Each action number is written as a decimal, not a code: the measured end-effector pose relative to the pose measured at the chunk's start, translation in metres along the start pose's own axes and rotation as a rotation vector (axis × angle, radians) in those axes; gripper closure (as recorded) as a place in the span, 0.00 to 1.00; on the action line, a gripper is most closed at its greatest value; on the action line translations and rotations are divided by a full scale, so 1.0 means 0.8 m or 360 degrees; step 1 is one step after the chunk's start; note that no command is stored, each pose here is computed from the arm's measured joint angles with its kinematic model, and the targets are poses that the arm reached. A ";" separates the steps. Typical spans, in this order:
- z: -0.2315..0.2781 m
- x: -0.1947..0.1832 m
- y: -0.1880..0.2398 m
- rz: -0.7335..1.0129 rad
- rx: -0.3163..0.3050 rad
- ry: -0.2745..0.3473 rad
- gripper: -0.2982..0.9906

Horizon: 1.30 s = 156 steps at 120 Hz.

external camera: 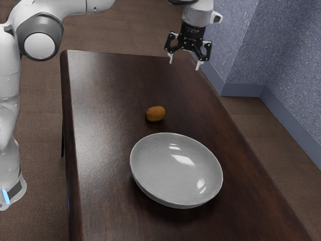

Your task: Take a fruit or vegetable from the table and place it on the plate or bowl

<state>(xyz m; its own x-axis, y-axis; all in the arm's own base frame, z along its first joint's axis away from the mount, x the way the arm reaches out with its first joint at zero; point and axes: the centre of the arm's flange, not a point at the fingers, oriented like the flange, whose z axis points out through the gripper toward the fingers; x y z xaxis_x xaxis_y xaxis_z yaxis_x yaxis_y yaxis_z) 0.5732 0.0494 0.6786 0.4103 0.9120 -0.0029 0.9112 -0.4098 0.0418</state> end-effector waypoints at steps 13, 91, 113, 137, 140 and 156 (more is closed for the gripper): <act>0.003 -0.003 0.001 -0.0331 0.0018 -0.0011 0.23; 0.170 -0.006 0.010 -0.0385 0.0297 -0.0359 0.23; 0.196 0.010 0.013 0.0082 0.0140 -0.0231 0.23; 0.200 0.005 -0.043 0.0515 -0.0104 -0.0112 0.23; 0.197 0.006 -0.049 0.0560 -0.0122 -0.0087 0.23; 0.219 0.006 -0.083 0.0788 -0.0138 0.0015 0.23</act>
<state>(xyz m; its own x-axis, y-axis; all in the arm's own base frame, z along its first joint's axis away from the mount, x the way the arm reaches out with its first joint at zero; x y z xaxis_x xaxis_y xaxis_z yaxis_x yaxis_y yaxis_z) 0.5209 0.0777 0.5006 0.7919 0.6089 0.0472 0.6008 -0.7906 0.1185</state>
